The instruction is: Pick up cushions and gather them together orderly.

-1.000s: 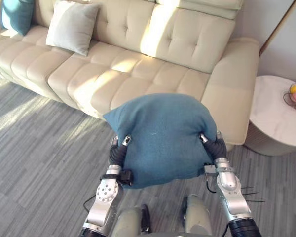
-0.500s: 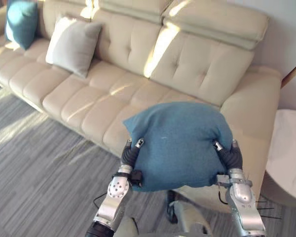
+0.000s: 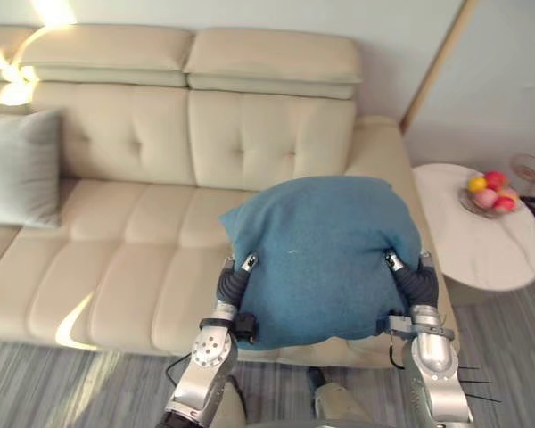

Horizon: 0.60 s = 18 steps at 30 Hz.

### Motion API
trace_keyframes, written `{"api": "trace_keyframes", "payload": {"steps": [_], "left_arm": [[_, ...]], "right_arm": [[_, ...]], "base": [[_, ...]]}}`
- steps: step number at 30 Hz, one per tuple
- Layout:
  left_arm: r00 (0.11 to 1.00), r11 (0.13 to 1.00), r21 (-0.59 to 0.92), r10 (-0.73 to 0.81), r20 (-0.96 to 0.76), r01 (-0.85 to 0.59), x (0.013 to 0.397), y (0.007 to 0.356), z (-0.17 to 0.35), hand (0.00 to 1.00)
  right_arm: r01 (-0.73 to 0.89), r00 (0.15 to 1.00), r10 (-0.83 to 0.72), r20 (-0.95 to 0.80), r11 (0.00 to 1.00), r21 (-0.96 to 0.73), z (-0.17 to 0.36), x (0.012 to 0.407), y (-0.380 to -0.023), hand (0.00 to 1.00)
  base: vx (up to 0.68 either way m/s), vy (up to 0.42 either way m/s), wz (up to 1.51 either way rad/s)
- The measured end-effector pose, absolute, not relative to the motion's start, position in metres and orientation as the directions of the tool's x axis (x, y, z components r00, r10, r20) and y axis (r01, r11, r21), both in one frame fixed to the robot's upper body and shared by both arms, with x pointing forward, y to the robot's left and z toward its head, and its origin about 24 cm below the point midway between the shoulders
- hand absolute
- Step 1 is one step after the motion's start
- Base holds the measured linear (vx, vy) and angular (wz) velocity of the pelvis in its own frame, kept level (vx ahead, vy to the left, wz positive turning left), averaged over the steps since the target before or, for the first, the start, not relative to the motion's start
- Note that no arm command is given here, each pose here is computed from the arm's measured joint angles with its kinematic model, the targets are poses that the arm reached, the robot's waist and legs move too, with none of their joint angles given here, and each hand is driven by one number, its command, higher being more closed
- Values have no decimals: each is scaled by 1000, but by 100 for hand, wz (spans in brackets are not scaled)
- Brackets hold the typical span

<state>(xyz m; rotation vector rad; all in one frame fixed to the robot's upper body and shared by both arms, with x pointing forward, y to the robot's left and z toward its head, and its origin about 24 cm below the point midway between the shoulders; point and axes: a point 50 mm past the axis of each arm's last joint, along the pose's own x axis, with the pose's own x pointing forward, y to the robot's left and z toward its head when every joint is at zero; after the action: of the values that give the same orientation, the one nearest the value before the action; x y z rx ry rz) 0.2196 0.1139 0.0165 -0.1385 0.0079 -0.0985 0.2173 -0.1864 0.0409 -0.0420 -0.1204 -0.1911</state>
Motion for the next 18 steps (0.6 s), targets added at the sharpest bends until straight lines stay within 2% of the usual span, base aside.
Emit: {"api": "trace_keyframes", "payload": {"steps": [3, 9, 15, 18], "left_arm": [[998, 994, -97, -47, -35, 44, 220, 132, 8, 100], [995, 997, -73, -13, -94, 6, 210, 141, -4, 100], [997, 999, -46, -23, -77, 19, 214, 138, -2, 100], [999, 1000, -29, -7, -51, 6, 225, 141, 3, 100]], "right_arm": [[123, 990, -121, 67, 992, -22, 27, 236, -168, 100], [48, 999, -48, 1, 996, -78, 13, 242, -164, 100], [40, 999, -40, 7, 990, -137, 14, 243, -170, 100], [22, 1000, -20, 13, 987, -158, 17, 256, -167, 100]], "base": [[-4, 156, -138], [14, -15, -41], [-4, -8, -1], [-29, 22, 22]]}}
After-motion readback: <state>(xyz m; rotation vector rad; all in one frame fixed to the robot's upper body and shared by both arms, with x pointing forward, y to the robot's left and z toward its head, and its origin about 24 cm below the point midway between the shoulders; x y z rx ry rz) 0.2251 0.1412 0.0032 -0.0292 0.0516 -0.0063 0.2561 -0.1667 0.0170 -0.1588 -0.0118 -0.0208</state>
